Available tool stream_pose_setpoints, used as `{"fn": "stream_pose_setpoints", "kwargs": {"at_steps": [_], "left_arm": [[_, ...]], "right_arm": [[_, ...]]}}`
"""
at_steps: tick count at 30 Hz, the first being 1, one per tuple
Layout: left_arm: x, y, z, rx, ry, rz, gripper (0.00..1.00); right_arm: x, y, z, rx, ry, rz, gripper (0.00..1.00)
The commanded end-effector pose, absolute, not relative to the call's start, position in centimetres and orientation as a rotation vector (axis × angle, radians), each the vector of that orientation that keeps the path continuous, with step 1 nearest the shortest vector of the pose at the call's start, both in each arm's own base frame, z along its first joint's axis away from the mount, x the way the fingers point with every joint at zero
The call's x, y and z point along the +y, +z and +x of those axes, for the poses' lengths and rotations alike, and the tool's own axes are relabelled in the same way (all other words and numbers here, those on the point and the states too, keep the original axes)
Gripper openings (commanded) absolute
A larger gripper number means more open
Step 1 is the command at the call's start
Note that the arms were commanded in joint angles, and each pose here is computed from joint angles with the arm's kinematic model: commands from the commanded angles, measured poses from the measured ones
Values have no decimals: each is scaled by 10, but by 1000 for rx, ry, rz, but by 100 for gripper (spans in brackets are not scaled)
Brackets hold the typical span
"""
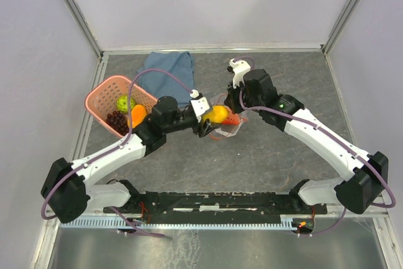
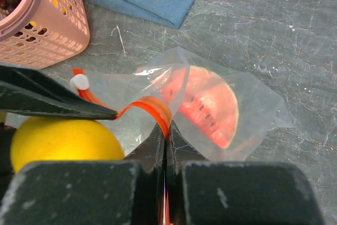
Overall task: Place the food in the zip-top bag and seal the zipper
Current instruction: Place the fake fruit in the zipper food storage bag.
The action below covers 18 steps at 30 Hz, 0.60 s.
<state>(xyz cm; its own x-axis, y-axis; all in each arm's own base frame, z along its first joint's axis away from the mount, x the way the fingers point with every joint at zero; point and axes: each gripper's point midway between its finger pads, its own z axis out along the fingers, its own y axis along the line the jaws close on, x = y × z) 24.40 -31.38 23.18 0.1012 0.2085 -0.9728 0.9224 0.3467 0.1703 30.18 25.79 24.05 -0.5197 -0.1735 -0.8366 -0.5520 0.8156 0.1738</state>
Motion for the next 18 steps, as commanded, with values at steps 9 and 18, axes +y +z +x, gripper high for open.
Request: {"fn": "stream_pose_setpoints", "kwargs": {"at_steps": [9, 18], "left_arm": [[-336, 277, 225, 1194, -853, 1190, 48], [-344, 290, 213, 1114, -925, 1213, 47]], "right_arm": [[270, 267, 306, 2007, 618, -515, 2], [272, 262, 308, 2013, 619, -518, 2]]}}
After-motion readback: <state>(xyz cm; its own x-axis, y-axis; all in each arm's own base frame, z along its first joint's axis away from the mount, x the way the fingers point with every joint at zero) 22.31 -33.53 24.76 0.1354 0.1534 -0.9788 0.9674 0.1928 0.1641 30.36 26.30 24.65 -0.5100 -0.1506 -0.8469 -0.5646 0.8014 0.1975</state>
